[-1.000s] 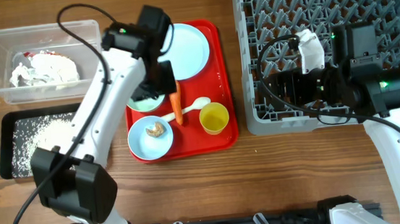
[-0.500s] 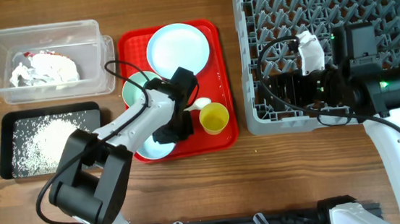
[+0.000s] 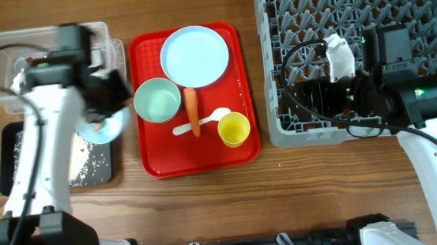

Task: Sort waste into correct bins and load items into the dishwasher rack
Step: 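Grasp the blue bowl and tip its scraps onto the black tray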

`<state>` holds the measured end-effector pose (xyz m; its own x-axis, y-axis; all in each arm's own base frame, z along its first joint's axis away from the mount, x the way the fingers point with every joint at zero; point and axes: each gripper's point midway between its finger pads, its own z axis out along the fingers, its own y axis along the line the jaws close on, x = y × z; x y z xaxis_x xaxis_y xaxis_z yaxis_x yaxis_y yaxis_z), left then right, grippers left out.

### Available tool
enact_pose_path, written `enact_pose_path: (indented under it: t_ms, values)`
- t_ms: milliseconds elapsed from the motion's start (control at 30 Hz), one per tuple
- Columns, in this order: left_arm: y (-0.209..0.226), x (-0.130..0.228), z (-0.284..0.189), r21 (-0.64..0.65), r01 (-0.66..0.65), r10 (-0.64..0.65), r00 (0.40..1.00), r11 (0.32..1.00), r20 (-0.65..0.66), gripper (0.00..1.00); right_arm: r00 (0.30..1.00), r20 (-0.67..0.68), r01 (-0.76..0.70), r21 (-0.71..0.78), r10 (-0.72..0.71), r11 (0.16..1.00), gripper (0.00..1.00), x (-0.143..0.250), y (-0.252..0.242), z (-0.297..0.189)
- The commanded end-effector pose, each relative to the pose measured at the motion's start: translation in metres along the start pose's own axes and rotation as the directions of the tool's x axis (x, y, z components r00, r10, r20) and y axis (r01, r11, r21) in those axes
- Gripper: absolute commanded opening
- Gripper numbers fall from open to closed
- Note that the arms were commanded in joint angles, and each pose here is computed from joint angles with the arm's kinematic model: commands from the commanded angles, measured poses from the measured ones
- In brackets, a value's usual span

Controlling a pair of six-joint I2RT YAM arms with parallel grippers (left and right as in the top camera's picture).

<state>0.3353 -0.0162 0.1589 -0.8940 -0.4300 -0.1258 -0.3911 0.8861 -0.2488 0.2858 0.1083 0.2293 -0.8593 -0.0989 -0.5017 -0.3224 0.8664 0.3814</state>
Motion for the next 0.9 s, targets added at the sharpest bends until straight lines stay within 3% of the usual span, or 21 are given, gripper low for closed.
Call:
enact_pose_path:
  t_ms: [0,133,267,433,600,767,833,867]
  values:
    - [0.028,-0.019,-0.018,0.241,-0.009,0.012,1.0,0.97,-0.011,0.04,1.0,-0.005,-0.005,0.02,0.005,1.0,1.0,0.0,-0.004,0.003]
    - [0.074,-0.032,-0.041,0.524,0.025,-0.068,0.996,0.852,0.064,0.04,1.0,-0.005,-0.007,0.02,0.007,1.0,0.99,0.0,-0.004,0.003]
    - [0.107,-0.026,-0.048,0.703,-0.09,-0.118,0.963,0.706,0.241,0.04,1.0,-0.002,-0.006,0.02,0.006,1.0,1.0,-0.001,-0.004,0.003]
    - [0.133,-0.019,-0.037,0.814,-0.118,-0.293,0.896,0.568,0.335,0.04,1.0,0.006,-0.003,0.02,0.003,1.0,1.0,-0.003,-0.004,0.003]
    - [0.129,-0.023,-0.053,0.891,-0.131,-0.375,0.873,0.436,0.311,0.04,1.0,0.006,-0.003,0.019,0.003,1.0,0.99,-0.003,-0.004,0.003]
    - [0.115,-0.022,-0.069,0.888,-0.142,-0.349,0.883,0.438,0.313,0.04,1.0,0.017,-0.005,0.019,0.004,1.0,1.0,-0.005,-0.004,0.003]
    - [0.083,-0.015,-0.084,0.835,-0.197,-0.23,0.906,0.513,0.355,0.04,1.0,0.016,-0.004,0.019,0.004,1.0,1.0,-0.005,-0.004,0.003]
    - [0.065,-0.007,-0.08,0.782,-0.185,-0.157,0.927,0.595,0.339,0.04,1.0,0.016,-0.005,0.019,0.005,1.0,1.0,-0.005,-0.004,0.003]
